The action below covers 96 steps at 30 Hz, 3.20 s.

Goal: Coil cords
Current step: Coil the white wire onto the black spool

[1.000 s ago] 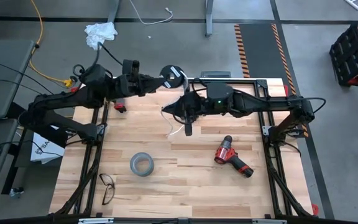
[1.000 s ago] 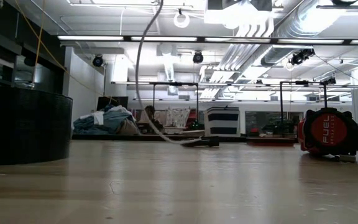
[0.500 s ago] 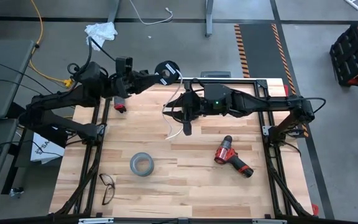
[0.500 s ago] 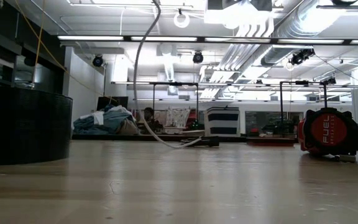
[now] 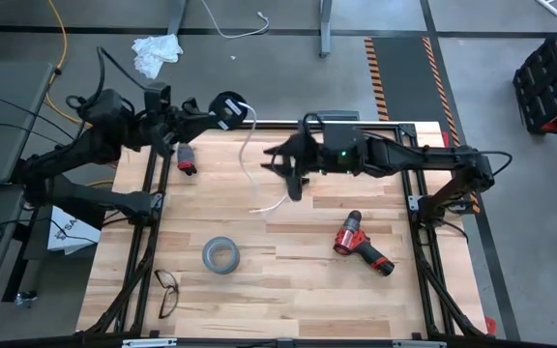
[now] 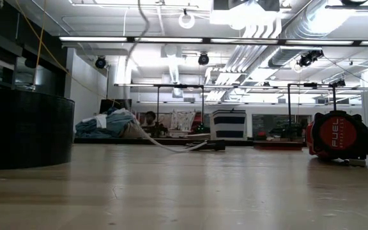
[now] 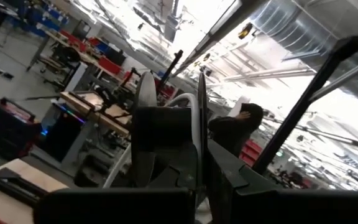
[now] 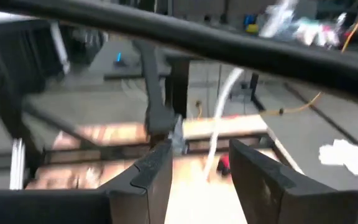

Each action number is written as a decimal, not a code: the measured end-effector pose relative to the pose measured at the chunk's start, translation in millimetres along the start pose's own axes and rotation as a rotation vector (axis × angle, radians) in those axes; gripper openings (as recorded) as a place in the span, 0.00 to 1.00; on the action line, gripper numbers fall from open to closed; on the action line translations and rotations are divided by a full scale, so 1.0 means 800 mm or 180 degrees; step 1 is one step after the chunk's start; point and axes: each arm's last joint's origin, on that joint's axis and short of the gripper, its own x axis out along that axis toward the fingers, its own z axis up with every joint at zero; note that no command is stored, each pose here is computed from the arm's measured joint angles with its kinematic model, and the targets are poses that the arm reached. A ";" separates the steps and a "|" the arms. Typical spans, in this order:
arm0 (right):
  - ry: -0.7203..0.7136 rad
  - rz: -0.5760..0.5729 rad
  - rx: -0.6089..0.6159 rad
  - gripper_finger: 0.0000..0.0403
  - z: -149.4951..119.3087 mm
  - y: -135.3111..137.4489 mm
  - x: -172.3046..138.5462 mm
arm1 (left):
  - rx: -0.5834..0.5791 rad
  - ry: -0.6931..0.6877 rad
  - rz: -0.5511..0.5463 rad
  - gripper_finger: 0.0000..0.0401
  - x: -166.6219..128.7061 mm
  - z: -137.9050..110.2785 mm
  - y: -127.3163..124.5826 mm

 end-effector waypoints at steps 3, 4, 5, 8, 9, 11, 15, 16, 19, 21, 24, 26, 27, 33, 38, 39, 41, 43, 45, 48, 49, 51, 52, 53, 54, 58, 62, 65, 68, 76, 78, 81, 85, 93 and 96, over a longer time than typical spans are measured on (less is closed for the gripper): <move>-0.0292 -0.0069 0.0159 0.38 0.011 -0.014 0.001 | -0.0040 0.0037 -0.0059 0.01 0.001 -0.002 -0.002; -0.0379 -0.0070 0.0191 0.38 0.014 -0.017 0.001 | -0.0049 0.0056 -0.0063 0.01 0.002 -0.003 -0.002; -0.0453 -0.0071 0.0210 0.38 0.017 -0.021 0.000 | -0.0056 0.0073 -0.0073 0.01 0.004 -0.005 -0.002; -0.0618 -0.0059 0.0308 0.38 0.023 -0.030 0.000 | -0.0052 0.0092 -0.0099 0.01 0.010 -0.008 -0.002; -0.0654 -0.0012 0.0367 0.38 0.025 -0.032 0.000 | -0.0049 0.0097 -0.0099 0.01 0.011 -0.009 -0.001; -0.0696 0.0081 0.0446 0.38 0.026 -0.034 -0.001 | -0.0049 0.0087 -0.0106 0.01 0.014 -0.009 0.000; -0.0703 0.0115 0.0459 0.38 0.027 -0.035 -0.001 | -0.0046 0.0071 -0.0114 0.01 0.019 -0.011 0.002; -0.0706 0.0116 0.0458 0.37 0.027 -0.035 -0.001 | -0.0047 0.0076 -0.0111 0.01 0.019 -0.011 0.002; -0.0723 0.0118 0.0458 0.36 0.027 -0.035 -0.001 | -0.0048 0.0085 -0.0104 0.01 0.021 -0.012 0.003; -0.0723 0.0116 0.0450 0.34 0.027 -0.035 -0.001 | -0.0049 0.0087 -0.0097 0.01 0.021 -0.012 0.003; -0.0719 0.0109 0.0392 0.28 0.027 -0.035 -0.001 | -0.0051 0.0075 -0.0083 0.01 0.021 -0.012 0.003; -0.0717 0.0106 0.0370 0.20 0.027 -0.035 -0.001 | -0.0064 0.0043 -0.0075 0.01 0.021 -0.011 0.003; -0.0712 0.0104 0.0352 0.14 0.027 -0.034 -0.001 | -0.0066 0.0022 -0.0083 0.01 0.021 -0.010 0.003; -0.0706 0.0153 0.0256 0.01 0.027 -0.026 -0.001 | -0.0137 -0.0108 0.0026 0.01 0.021 -0.008 0.003; -0.0781 0.0248 0.0234 0.00 0.024 -0.012 0.008 | -0.0362 -0.0203 0.0056 0.01 0.035 -0.012 0.009; -0.0826 0.0266 0.0235 0.00 0.025 -0.009 0.009 | -0.0430 -0.0216 0.0027 0.01 0.039 -0.013 0.010; -0.0895 0.0302 0.0256 0.00 0.024 -0.004 0.016 | -0.0611 -0.0231 -0.0047 0.01 0.051 -0.017 0.014; -0.0899 0.0318 0.0236 0.00 0.020 -0.001 0.021 | -0.0868 -0.0221 -0.0121 0.01 0.061 -0.022 0.018; -0.0896 0.0319 0.0233 0.00 0.018 -0.001 0.026 | -0.1142 -0.0169 -0.0229 0.01 0.069 -0.025 0.020; -0.0957 0.0312 0.0186 0.00 0.019 -0.001 0.027 | -0.1510 0.0000 -0.0320 0.01 0.077 -0.033 0.024; -0.1014 0.0310 0.0166 0.00 0.021 -0.001 0.026 | -0.1598 0.0055 -0.0354 0.01 0.078 -0.035 0.022; -0.1110 0.0304 0.0124 0.00 0.024 -0.001 0.025 | -0.1738 0.0118 -0.0391 0.01 0.079 -0.037 0.020; -0.1140 0.0305 0.0113 0.00 0.025 -0.001 0.025 | -0.1795 0.0133 -0.0413 0.01 0.079 -0.038 0.018; -0.1160 0.0309 0.0114 0.00 0.026 -0.001 0.025 | -0.1853 0.0146 -0.0429 0.01 0.079 -0.039 0.016; -0.1178 0.0312 0.0117 0.00 0.027 -0.002 0.024 | -0.1913 0.0147 -0.0440 0.01 0.079 -0.040 0.014; -0.1237 0.0312 0.0102 0.00 0.029 -0.002 0.024 | -0.2079 0.0196 -0.0487 0.01 0.079 -0.044 0.007; -0.1397 0.0331 0.0080 0.00 0.034 -0.002 0.021 | -0.2231 0.0223 -0.0506 0.01 0.079 -0.049 -0.001; -0.1440 0.0319 0.0033 0.00 0.035 -0.002 0.021 | -0.2360 0.0237 -0.0507 0.01 0.079 -0.052 -0.006; -0.1505 0.0320 0.0035 0.00 0.037 -0.004 0.020 | -0.2397 0.0191 -0.0469 0.02 0.079 -0.054 -0.009; -0.1584 0.0332 0.0036 0.00 0.040 -0.008 0.019 | -0.2315 0.0139 -0.0460 0.02 0.084 -0.059 -0.009; -0.1573 0.0307 0.0022 0.00 0.040 -0.012 0.019 | -0.2336 0.0168 -0.0455 0.02 0.085 -0.060 -0.010; -0.1577 0.0244 -0.0019 0.00 0.040 -0.020 0.019 | -0.2356 0.0221 -0.0469 0.02 0.084 -0.063 -0.013; -0.1582 0.0176 -0.0066 0.00 0.040 -0.032 0.020 | -0.2391 0.0352 -0.0486 0.02 0.079 -0.065 -0.019; -0.1525 0.0239 -0.0128 0.00 0.038 -0.048 0.021 | -0.2074 0.0655 -0.0084 0.02 0.054 -0.066 -0.017; -0.1475 0.0242 -0.0127 0.00 0.036 -0.052 0.022 | -0.1905 0.0690 0.0145 0.02 0.042 -0.063 -0.013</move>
